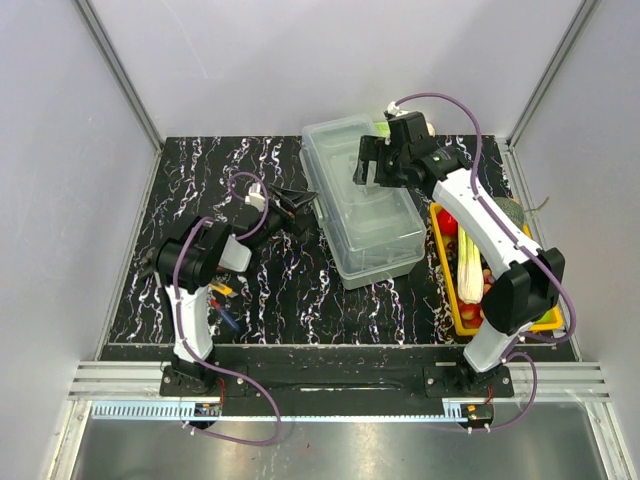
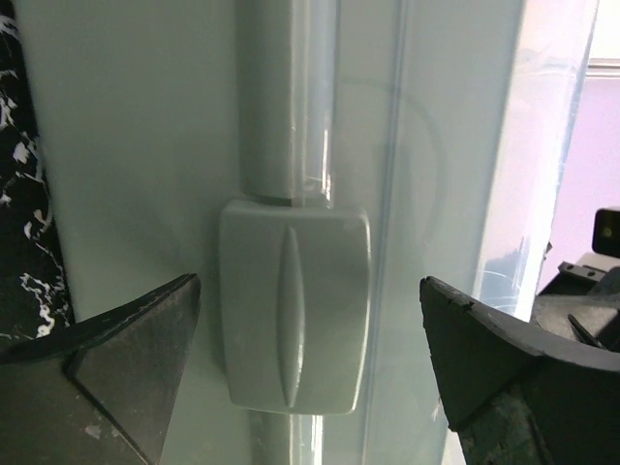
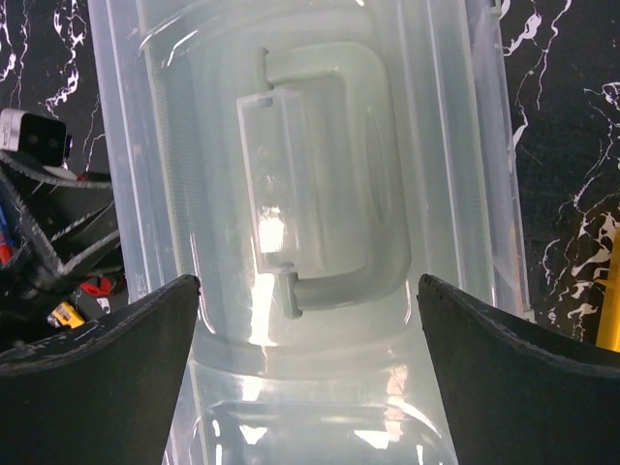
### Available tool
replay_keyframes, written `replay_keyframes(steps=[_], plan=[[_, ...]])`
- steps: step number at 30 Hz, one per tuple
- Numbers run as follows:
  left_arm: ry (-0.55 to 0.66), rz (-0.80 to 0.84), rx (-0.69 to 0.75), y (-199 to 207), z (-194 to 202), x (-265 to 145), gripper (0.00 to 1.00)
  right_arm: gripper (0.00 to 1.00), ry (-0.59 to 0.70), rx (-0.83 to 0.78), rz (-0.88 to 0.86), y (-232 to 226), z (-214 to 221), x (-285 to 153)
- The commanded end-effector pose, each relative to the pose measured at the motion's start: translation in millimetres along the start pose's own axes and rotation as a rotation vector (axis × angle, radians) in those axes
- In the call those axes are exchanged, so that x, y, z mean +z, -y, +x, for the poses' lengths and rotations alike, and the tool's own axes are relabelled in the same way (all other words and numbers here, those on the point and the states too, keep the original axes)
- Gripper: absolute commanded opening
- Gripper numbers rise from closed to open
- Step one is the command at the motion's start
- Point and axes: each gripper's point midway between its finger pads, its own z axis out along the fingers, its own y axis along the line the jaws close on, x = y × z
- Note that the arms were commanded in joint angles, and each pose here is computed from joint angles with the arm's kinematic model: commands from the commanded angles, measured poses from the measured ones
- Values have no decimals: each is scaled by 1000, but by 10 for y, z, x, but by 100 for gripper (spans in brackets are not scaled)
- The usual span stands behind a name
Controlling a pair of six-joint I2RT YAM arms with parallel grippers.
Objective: Pack the tool kit
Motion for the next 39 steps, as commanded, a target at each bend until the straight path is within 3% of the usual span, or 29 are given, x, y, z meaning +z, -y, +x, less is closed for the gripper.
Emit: replay_keyframes(steps=[1, 11, 18, 32, 39], plan=[[7, 257, 121, 568, -11, 49, 99, 99, 44, -32, -26, 17, -99, -270], [-37, 341, 202, 770, 103, -22, 99, 99, 31, -180, 194, 601, 159, -206], [-76, 344, 203, 722, 184, -25, 98, 99, 2, -179, 96, 555, 379, -104], [-171, 370, 220, 738, 333, 4, 72, 99, -87, -144, 44, 545, 709, -2], [-202, 372, 251, 659, 359, 25, 73, 99, -113, -131, 16, 511, 798, 57]])
